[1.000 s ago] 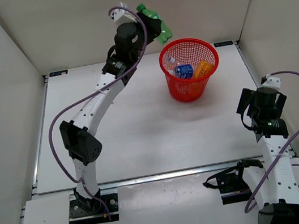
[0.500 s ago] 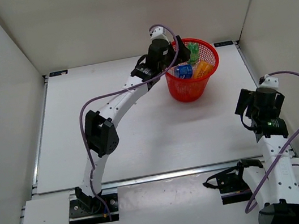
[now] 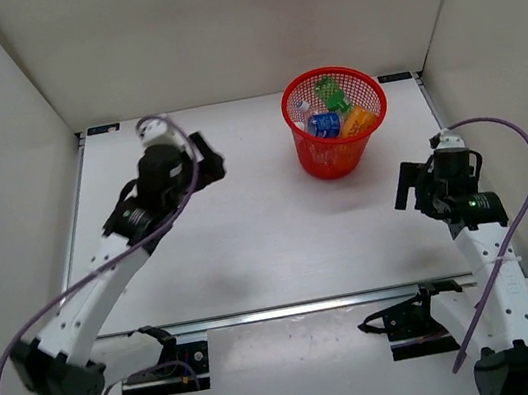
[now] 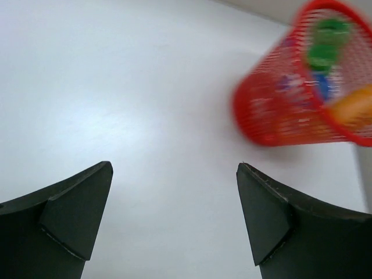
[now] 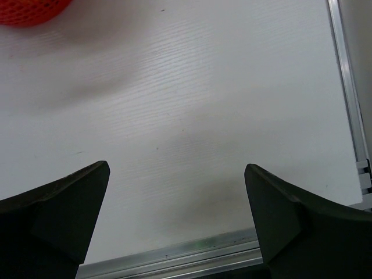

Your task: Put the plastic bottles in the bin

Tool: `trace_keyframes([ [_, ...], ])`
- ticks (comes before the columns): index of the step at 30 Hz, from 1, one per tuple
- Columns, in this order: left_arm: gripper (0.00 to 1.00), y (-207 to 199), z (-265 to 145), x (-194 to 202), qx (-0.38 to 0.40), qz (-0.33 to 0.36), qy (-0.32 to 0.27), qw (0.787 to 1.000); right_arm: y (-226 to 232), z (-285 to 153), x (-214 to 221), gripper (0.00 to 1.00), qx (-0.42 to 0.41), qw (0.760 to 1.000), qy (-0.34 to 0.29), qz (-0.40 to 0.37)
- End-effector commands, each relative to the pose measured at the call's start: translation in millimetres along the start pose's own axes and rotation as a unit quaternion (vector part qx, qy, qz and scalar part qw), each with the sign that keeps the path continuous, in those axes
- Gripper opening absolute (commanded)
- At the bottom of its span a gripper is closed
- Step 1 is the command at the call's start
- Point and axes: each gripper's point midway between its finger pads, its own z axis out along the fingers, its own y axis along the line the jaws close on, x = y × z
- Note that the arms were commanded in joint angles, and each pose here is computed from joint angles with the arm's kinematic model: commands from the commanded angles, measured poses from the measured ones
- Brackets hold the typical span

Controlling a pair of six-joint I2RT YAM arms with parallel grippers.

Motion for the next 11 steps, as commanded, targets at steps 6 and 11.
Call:
trace_keyframes([
  [6,0.99,198,-148,21,-0.29,-0.02,-0.044,0.956,20,-5,23,0.99,-0.023,1.0,0.007,0.02],
  [11,0.99,203,-168,25,-0.296,-0.012,-0.071,0.953,23,-15,24,0.99,-0.009,1.0,0.002,0.014],
])
